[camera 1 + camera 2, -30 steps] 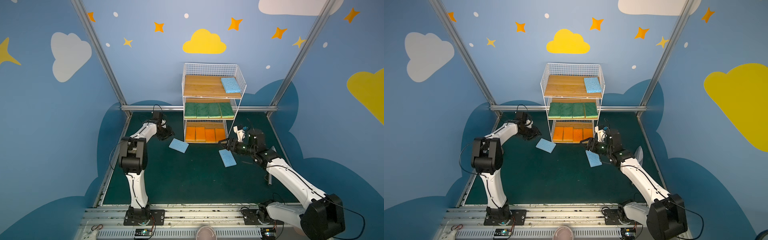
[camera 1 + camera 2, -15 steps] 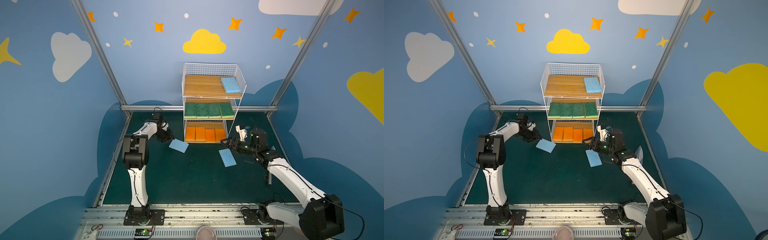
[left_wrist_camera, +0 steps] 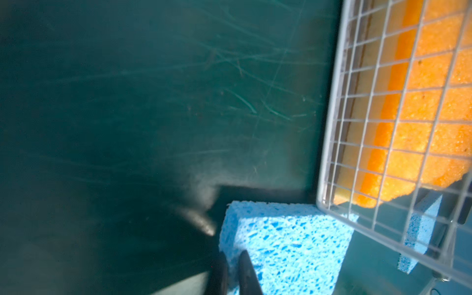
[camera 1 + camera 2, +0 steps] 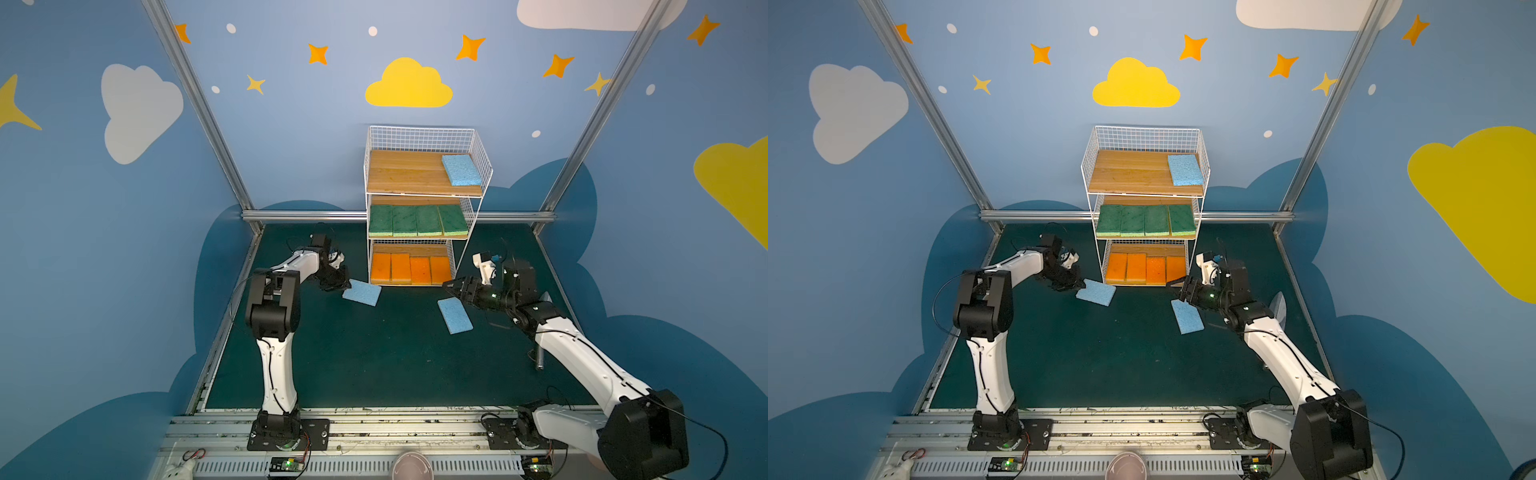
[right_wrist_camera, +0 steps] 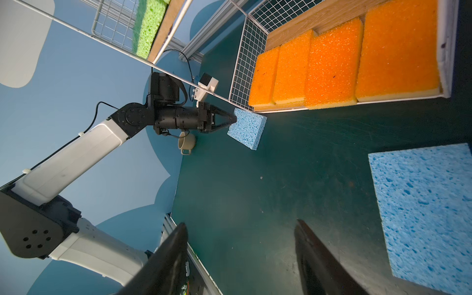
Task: Arrange cleaning sponges on a shelf
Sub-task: Pick up the cleaning sponge from the center of the table.
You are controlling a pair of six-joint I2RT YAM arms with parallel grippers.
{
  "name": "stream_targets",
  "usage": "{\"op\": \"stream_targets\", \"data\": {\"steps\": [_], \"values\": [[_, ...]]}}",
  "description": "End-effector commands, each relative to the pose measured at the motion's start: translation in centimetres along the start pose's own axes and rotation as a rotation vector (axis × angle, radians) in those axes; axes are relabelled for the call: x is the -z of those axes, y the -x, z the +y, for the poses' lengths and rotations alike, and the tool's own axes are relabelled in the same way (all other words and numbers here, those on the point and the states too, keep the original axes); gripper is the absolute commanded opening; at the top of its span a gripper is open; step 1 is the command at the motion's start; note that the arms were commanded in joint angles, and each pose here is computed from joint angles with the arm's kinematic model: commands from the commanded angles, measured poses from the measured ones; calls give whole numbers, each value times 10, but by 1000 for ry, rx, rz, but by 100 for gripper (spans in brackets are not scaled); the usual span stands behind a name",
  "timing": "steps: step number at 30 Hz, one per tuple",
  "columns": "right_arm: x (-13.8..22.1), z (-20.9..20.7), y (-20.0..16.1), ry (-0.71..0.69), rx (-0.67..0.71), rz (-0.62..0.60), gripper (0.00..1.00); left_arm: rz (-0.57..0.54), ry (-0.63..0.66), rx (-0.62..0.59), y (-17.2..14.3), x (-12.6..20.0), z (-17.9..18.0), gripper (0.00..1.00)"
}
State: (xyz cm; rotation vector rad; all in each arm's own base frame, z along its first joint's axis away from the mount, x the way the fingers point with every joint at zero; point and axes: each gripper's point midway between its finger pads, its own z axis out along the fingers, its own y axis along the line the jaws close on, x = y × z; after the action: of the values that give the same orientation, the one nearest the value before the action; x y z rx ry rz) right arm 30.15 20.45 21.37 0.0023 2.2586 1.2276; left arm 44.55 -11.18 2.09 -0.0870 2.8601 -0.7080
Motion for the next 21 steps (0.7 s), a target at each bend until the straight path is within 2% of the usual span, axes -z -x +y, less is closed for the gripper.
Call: {"op": "stream_targets", "data": {"steps": [1, 7, 14, 21], "values": [[5, 3, -3, 14, 1, -2, 65, 13, 4, 1, -16, 6, -8, 3], [2, -2, -15, 17, -34, 59, 65, -34, -25, 2, -39, 24, -33, 3], [-11, 3, -36, 79, -121, 203, 53, -126, -103, 0, -73, 63, -76, 3], [-33, 27, -59, 172, -130, 313, 58, -205, -205, 22, -97, 103, -122, 3]]}}
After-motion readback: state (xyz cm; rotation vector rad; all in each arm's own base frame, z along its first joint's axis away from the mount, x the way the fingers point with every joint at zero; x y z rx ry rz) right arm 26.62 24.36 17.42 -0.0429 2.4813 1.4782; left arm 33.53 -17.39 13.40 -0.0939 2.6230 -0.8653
